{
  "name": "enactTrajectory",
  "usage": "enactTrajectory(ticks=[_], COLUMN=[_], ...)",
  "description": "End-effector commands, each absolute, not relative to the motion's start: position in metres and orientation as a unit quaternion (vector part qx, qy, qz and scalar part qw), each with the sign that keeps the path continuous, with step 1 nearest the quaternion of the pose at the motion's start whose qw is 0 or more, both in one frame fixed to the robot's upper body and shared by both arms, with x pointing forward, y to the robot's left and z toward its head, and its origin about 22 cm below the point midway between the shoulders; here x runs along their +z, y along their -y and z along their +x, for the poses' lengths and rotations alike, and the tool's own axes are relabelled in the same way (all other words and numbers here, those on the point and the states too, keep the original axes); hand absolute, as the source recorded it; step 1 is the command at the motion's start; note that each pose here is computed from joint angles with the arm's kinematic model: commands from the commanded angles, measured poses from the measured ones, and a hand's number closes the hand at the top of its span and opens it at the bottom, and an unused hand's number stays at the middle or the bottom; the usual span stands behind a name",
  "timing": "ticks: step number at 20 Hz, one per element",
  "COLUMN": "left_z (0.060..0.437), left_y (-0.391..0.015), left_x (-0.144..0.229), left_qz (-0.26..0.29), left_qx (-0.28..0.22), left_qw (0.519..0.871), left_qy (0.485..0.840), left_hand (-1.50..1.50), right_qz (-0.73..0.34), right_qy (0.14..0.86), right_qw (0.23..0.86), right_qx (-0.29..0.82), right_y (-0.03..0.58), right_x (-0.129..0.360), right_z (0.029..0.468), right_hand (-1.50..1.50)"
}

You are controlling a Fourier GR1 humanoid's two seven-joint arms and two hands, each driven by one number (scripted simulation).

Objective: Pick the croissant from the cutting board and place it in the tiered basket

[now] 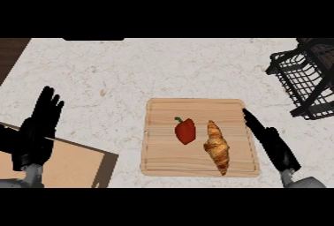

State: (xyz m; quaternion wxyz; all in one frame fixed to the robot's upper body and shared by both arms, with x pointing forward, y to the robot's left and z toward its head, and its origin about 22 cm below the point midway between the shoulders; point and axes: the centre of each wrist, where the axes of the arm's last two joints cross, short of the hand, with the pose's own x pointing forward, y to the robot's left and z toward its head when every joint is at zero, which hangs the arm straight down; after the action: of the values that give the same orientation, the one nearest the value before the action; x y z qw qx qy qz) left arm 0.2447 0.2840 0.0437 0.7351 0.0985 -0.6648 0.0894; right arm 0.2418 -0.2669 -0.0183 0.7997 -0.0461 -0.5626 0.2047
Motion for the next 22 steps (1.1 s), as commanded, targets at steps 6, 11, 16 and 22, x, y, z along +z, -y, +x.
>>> enactTrajectory(ticks=[6, 11, 16, 22], left_z=[0.204, 0.194, 0.188, 0.198], left_y=[-0.293, -0.291, -0.27, -0.276], left_x=[-0.003, -0.003, -0.02, -0.005], left_qz=[0.158, 0.147, 0.14, 0.143], left_qx=[0.029, 0.042, 0.024, 0.016], left_qw=[0.78, 0.786, 0.788, 0.779], left_qy=[0.605, 0.599, 0.599, 0.611], left_hand=[0.0, 0.0, 0.0, 0.0], right_qz=[-0.192, -0.307, -0.284, -0.273], right_qy=[0.811, 0.708, 0.755, 0.664], right_qw=[0.549, 0.591, 0.551, 0.695], right_qx=[0.058, -0.233, -0.214, -0.052], right_y=[0.28, 0.303, 0.283, 0.27], right_x=[0.099, 0.054, 0.065, 0.031], right_z=[0.28, 0.258, 0.224, 0.183], right_hand=[1.5, -1.5, -1.5, -1.5])
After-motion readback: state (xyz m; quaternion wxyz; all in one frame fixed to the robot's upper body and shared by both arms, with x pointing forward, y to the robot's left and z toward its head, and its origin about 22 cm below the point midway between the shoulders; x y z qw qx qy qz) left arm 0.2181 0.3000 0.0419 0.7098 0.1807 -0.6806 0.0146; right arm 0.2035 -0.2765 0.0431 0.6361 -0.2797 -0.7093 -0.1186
